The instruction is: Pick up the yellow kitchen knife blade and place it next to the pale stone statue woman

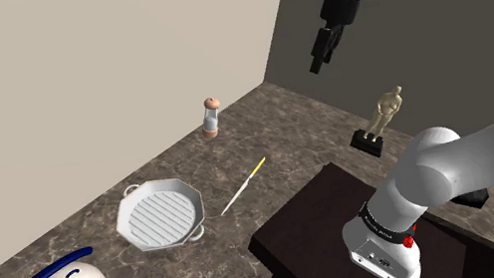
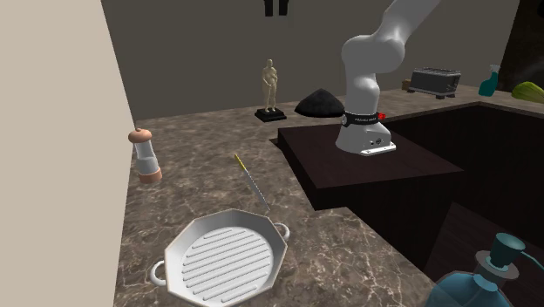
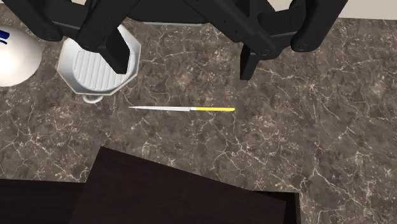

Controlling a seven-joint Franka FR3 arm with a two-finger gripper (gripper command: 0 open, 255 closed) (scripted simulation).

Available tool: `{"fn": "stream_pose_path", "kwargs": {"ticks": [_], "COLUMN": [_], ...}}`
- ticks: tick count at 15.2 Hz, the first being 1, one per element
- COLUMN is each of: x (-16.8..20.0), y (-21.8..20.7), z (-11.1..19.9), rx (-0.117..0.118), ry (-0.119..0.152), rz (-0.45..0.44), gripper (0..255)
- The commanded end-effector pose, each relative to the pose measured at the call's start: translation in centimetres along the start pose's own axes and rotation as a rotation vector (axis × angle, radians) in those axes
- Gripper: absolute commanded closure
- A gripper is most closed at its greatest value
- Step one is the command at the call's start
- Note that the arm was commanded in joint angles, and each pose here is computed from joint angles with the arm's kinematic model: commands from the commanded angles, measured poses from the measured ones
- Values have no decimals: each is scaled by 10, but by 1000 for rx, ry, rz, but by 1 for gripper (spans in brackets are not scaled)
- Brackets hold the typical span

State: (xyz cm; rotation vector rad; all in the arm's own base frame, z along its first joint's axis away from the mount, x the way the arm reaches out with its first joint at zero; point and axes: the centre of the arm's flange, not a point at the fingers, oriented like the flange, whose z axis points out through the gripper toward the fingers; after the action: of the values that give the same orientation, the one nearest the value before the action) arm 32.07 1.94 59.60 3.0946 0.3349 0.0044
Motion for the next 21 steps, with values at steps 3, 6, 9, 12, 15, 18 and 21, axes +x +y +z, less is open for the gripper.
{"fn": "stream_pose_path", "kwargs": {"ticks": [3,6,9,12,15,18,21], "x": [3,9,16,24,34,44,54], "y": [-7,-17,-27,-35,-42,-48,-53], "z": [25,63,101,139,177,214,252], "rx": [0,1,1,2,2,2,3], "ry": [0,-1,-2,-2,-3,-4,-4], "rz": [86,216,346,475,605,734,864], "gripper": [0,0,0,0,0,0,0]}}
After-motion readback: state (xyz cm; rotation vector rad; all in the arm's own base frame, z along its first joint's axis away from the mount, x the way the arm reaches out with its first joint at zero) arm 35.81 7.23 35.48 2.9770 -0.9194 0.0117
